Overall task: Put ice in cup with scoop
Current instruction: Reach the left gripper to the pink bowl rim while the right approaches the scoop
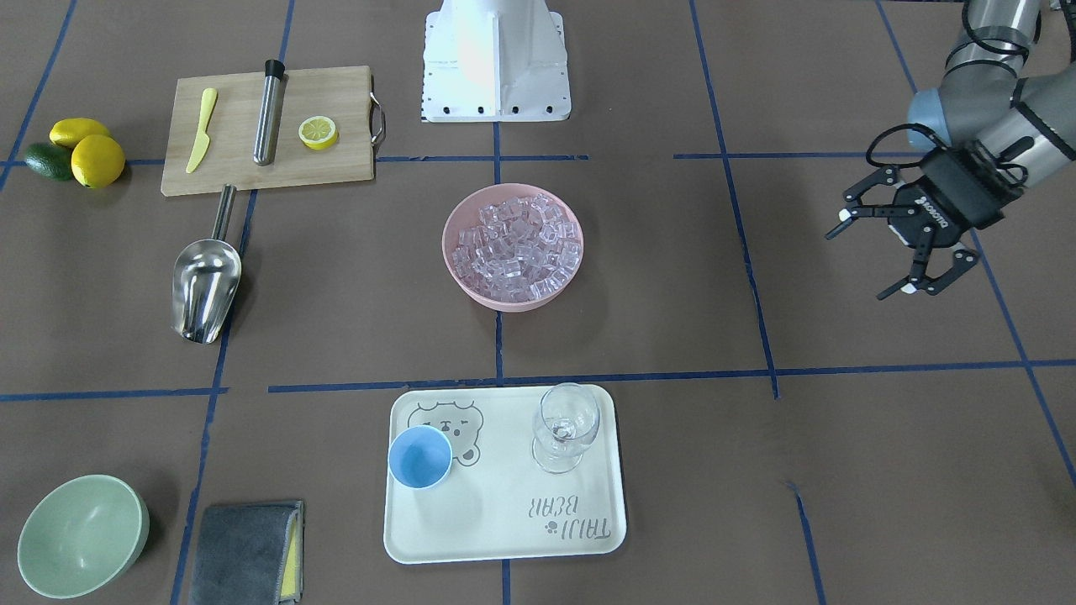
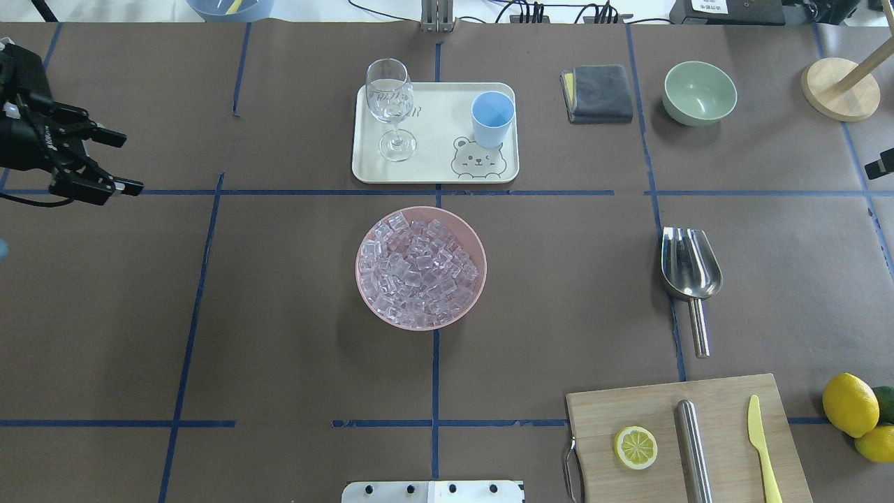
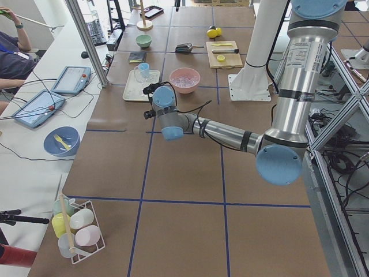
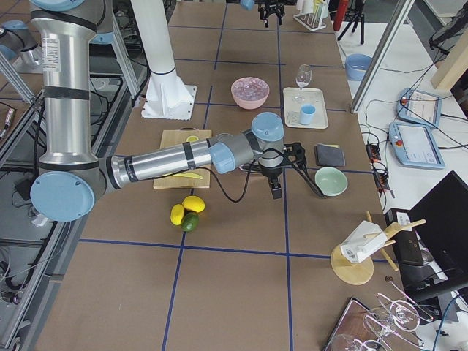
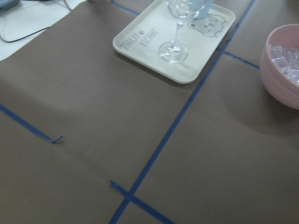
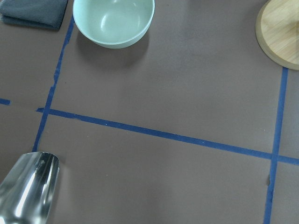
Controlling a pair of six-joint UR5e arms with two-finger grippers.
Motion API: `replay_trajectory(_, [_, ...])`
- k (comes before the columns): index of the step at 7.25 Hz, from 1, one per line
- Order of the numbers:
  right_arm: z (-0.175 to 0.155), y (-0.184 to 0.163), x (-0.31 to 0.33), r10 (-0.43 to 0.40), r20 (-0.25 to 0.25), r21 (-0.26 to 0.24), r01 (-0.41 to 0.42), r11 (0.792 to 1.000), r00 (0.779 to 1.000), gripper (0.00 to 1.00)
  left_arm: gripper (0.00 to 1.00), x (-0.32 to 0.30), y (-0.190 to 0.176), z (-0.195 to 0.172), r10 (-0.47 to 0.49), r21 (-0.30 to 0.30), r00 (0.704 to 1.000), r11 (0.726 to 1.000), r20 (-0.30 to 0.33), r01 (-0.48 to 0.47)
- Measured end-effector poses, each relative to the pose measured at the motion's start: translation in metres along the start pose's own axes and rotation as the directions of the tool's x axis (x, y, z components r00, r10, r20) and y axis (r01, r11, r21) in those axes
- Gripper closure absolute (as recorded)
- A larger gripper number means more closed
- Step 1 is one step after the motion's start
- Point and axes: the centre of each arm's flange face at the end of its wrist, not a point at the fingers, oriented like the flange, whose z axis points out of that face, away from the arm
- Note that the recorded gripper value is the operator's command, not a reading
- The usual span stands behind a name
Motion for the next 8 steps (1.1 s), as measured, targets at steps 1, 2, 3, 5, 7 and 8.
replay_trajectory(1, [0.002, -0.001, -0.008, 0.004, 0.006, -0.003, -0.004, 1.0, 1.0, 0.0, 0.0, 0.022, -0.021, 0.034, 0.02, 0.016, 1.0, 1.0, -0.012, -0.02])
replay_trajectory(2, [0.003, -0.002, -0.013, 0.003, 0.01, -0.005, -0.003, 1.0, 1.0, 0.0, 0.0, 0.052, -0.038, 0.07, 0.05, 0.025, 0.998, 0.998, -0.046, -0.049])
replay_trajectory(3, [0.005, -0.005, -0.02, 0.01, 0.015, -0.006, -0.01, 1.0, 1.0, 0.0, 0.0, 0.092, -0.051, 0.107, 0.086, 0.028, 0.99, 0.996, -0.109, -0.083])
replay_trajectory(5, [0.012, -0.013, -0.04, 0.047, 0.029, -0.015, -0.047, 0.999, 0.998, 0.0, 0.0, 0.15, -0.057, 0.158, 0.178, 0.034, 0.967, 0.984, -0.181, -0.175])
replay_trajectory(7, [0.016, -0.014, -0.052, 0.05, 0.038, -0.022, -0.049, 0.999, 0.998, 0.0, 0.0, 0.18, -0.054, 0.199, 0.237, 0.033, 0.957, 0.971, -0.165, -0.235])
replay_trajectory(8, [0.016, -0.013, -0.061, 0.053, 0.044, -0.025, -0.052, 0.998, 0.998, 0.0, 0.0, 0.193, -0.056, 0.218, 0.252, 0.039, 0.954, 0.968, -0.161, -0.249])
